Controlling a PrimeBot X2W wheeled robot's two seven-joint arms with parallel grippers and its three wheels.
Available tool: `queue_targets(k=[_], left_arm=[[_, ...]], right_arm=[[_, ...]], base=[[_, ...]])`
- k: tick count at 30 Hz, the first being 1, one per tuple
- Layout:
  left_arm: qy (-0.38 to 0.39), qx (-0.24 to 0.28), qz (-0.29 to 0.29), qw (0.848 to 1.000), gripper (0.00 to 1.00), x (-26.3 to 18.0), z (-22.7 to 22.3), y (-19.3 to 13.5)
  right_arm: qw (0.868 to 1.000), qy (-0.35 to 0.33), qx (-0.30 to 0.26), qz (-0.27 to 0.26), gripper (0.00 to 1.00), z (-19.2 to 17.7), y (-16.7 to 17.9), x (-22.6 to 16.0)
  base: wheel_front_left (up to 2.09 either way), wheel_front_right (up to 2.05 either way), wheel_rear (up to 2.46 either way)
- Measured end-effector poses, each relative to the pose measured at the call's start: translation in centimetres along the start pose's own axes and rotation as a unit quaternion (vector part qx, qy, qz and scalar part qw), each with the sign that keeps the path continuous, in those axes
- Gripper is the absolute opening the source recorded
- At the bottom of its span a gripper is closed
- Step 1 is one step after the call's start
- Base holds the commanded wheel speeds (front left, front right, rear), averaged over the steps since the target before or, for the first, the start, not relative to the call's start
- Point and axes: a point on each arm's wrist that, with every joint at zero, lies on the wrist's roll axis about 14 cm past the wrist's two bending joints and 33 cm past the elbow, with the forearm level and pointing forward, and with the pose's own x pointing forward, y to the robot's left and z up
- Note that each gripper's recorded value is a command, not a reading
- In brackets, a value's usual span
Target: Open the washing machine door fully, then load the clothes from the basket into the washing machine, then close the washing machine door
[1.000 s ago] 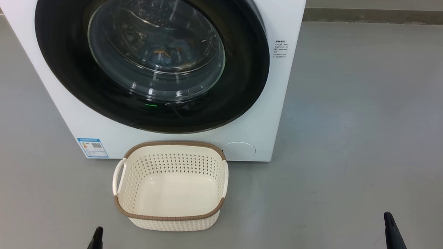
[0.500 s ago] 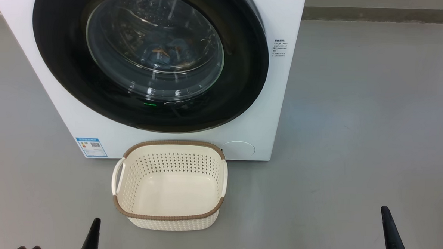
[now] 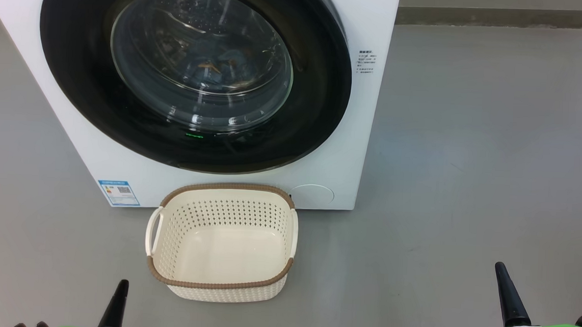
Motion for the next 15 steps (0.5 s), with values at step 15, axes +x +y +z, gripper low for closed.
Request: queue_targets(k=[15], left_arm=[[0.000,-0.084,-0.017,0.996,0.00,0.78,0.67,-0.92]], right_arm=[[0.995,0.014,0.094,0.007,0.00,-0.52,0.47,0.62]], base=[[0.00,0.00,0.00]])
